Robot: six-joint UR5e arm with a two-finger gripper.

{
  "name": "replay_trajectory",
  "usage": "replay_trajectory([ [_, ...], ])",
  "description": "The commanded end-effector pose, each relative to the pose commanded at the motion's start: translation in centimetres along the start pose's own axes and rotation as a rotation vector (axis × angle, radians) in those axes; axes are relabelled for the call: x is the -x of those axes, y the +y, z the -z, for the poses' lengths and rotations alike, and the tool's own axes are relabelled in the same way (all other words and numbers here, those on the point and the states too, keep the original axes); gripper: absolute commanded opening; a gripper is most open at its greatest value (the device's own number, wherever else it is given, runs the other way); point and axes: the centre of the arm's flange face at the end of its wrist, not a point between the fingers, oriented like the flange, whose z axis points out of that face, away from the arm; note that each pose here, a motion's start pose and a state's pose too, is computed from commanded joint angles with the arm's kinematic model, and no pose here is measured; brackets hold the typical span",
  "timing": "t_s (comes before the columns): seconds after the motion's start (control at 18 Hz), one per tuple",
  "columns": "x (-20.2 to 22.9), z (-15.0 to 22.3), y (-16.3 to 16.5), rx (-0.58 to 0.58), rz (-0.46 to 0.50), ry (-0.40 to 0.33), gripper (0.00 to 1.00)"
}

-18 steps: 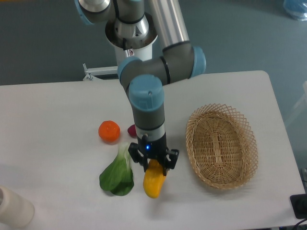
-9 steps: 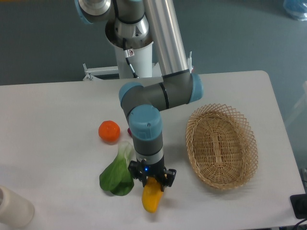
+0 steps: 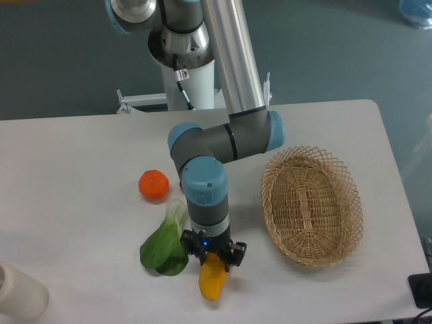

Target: Place the mango on the table

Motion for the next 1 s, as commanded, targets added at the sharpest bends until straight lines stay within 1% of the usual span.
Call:
replay_trajectory([
  [0.11, -0.2, 0.0, 0.0, 0.008, -0.006, -0.012, 0.55],
  [0.22, -0.1, -0.1, 0.0, 0.013, -0.006, -0.016, 0.60],
  [0.28, -0.1, -0.1, 0.0, 0.014, -0.006, -0.017, 0.74],
  [0.33, 0.0, 0.0, 0.1, 0.019, -0.009, -0.030, 0.91],
  [0.39, 0.0, 0.0, 0.1, 0.027, -0.017, -0.041, 1.00],
  [0.61, 0.0, 0.9, -0.3, 0.017, -0.024, -0.056, 1.00],
  [1.0, 0.2, 3.9, -0.7, -0.022, -0.024, -0.075, 1.00],
])
